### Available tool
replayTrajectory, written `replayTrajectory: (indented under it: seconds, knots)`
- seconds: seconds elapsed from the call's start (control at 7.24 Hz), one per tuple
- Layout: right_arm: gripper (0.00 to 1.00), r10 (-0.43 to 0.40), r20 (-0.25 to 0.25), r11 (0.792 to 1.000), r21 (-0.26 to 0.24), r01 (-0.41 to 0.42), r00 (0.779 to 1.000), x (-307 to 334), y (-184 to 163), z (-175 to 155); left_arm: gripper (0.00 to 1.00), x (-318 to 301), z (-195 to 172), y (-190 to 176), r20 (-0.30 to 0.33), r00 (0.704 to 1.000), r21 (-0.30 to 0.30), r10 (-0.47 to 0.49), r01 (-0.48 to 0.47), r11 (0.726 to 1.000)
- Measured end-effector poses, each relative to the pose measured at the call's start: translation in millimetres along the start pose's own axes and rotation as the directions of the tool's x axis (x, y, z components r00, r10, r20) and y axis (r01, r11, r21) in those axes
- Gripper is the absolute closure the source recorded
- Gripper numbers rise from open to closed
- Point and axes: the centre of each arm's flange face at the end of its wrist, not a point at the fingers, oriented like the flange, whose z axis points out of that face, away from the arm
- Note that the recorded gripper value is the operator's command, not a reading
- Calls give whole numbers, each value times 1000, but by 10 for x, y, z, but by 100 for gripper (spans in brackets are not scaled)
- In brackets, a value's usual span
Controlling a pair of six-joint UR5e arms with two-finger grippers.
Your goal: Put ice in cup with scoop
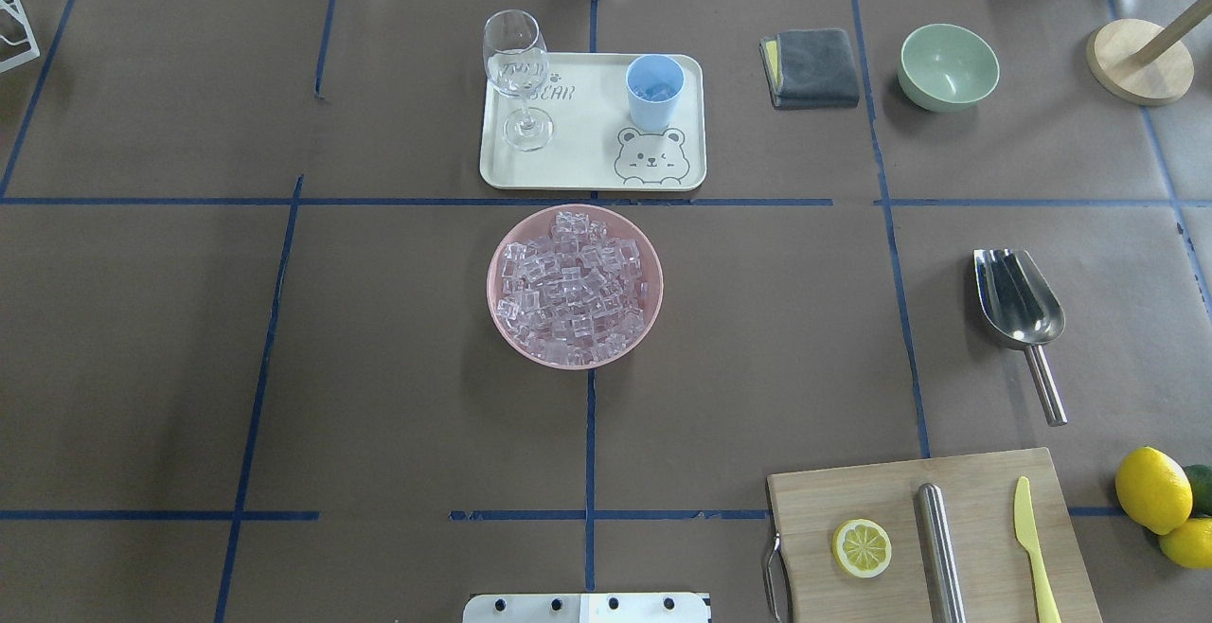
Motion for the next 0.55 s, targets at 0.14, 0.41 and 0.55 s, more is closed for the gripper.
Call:
replayTrajectory:
  seconds: [0.14, 0.41, 0.55]
  knots:
    - [0, 0, 0, 1000, 1, 0, 1000, -3, -3, -3, 0, 11, -11, -12, 1, 1000, 8, 1, -1, 1000]
    - [0, 0, 0, 1000, 1, 0, 1000, -2, -6, -2, 0, 11, -14, -21, 5, 1000, 41, -18, 18, 999]
    - [0, 0, 0, 1000, 0, 0, 1000, 0, -5, 0, 0, -2, -6, -15, 9, 1000, 51, -21, 21, 998]
